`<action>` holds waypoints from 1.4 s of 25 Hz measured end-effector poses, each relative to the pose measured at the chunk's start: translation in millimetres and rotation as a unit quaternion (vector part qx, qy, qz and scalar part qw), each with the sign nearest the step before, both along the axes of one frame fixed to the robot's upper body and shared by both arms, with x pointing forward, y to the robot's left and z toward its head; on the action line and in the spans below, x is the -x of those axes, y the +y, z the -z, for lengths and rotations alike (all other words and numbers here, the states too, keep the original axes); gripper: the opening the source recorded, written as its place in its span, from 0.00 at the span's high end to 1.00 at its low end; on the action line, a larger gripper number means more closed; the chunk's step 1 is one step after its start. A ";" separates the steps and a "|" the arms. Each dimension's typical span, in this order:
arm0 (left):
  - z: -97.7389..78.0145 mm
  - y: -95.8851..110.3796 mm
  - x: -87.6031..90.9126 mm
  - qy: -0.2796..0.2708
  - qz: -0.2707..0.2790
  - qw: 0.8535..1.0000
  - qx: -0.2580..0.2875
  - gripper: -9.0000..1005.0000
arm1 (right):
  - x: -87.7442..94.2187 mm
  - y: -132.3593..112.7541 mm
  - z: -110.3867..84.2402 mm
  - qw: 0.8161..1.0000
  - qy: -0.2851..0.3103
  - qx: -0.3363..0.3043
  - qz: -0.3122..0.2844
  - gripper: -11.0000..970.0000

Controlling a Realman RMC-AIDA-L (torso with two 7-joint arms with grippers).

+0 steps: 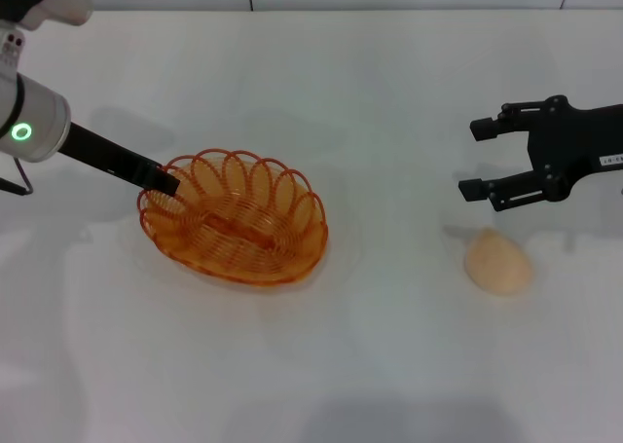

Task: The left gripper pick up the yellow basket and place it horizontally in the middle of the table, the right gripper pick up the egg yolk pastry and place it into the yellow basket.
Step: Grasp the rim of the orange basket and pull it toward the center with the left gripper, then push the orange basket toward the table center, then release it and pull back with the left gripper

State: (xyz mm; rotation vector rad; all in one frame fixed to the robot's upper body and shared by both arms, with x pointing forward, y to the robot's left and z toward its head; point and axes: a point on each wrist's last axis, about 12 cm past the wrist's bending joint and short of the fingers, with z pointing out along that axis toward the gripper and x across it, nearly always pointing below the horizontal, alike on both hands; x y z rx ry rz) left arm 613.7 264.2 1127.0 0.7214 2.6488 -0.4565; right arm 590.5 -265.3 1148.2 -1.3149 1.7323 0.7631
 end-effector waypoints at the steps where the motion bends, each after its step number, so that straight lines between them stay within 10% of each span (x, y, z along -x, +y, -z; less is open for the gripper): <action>1: 0.4 -0.1 0.3 0.001 0.001 1.000 0.000 0.61 | -0.3 0.1 -0.2 1.000 0.000 0.000 0.001 0.14; 11: 4.0 -3.6 2.0 0.005 0.008 1.000 0.014 0.91 | -0.8 0.6 -0.3 1.000 -0.001 0.000 0.002 0.14; 35: -10.3 -38.3 0.9 0.090 -0.128 0.978 0.135 0.92 | -1.8 -11.7 -5.2 0.999 -0.035 0.007 0.027 0.14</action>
